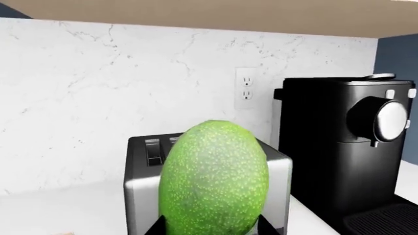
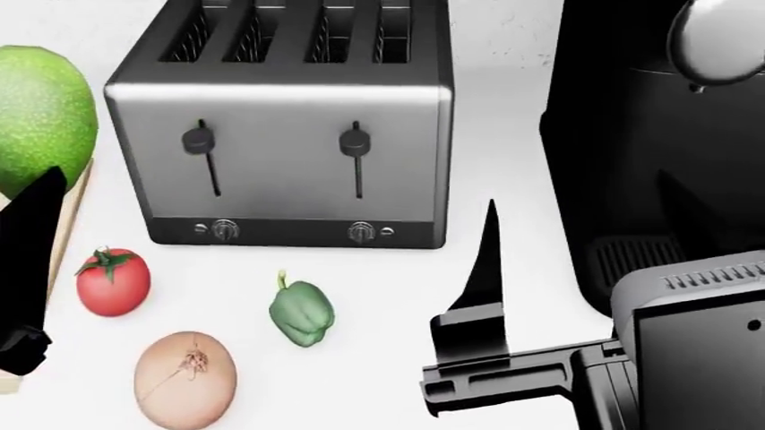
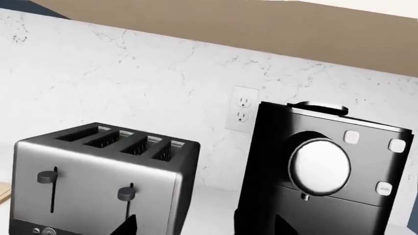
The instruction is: Place the avocado, onion, tomato and bell pepper on the cutting board.
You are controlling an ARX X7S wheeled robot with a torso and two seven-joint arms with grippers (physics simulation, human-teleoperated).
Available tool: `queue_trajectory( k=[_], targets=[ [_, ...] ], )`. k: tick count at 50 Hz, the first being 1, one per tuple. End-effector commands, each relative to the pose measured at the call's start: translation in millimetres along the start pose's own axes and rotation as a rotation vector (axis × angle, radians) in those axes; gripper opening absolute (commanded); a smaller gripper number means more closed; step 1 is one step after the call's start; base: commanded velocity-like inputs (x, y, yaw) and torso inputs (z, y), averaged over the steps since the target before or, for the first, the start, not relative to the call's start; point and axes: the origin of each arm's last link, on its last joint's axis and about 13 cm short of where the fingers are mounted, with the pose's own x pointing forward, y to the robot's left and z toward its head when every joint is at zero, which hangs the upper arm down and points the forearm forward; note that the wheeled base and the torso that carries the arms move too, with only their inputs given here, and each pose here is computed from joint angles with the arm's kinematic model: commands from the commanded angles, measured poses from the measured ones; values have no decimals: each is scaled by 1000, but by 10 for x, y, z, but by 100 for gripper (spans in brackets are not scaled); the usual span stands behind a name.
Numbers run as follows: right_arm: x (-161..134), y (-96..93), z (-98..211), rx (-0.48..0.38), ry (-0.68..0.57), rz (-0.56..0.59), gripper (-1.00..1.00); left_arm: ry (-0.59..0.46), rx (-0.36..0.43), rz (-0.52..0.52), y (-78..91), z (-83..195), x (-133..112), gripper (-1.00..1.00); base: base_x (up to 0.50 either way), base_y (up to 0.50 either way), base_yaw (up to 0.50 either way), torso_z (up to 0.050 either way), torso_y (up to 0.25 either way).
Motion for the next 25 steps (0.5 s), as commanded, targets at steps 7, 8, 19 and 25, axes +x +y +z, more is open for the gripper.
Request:
queue_trajectory(
  k=[7, 8, 19, 25],
  targets=[
    [49, -5, 69, -26, -19, 47, 100, -45, -42, 11, -2, 50, 16, -100, 500, 0, 0, 0, 1],
    [51, -5, 76, -25, -15, 50, 100, -46, -41, 12, -2, 51, 15, -100, 488, 0, 0, 0, 0],
    [9, 109, 226, 167, 258, 433, 100, -53, -41, 17, -8, 77, 10, -100, 22, 0, 0, 0, 1],
    [16, 162, 284, 149, 359, 557, 100, -57, -38, 19, -6, 88, 10, -100, 0, 0, 0, 0, 0]
  ],
)
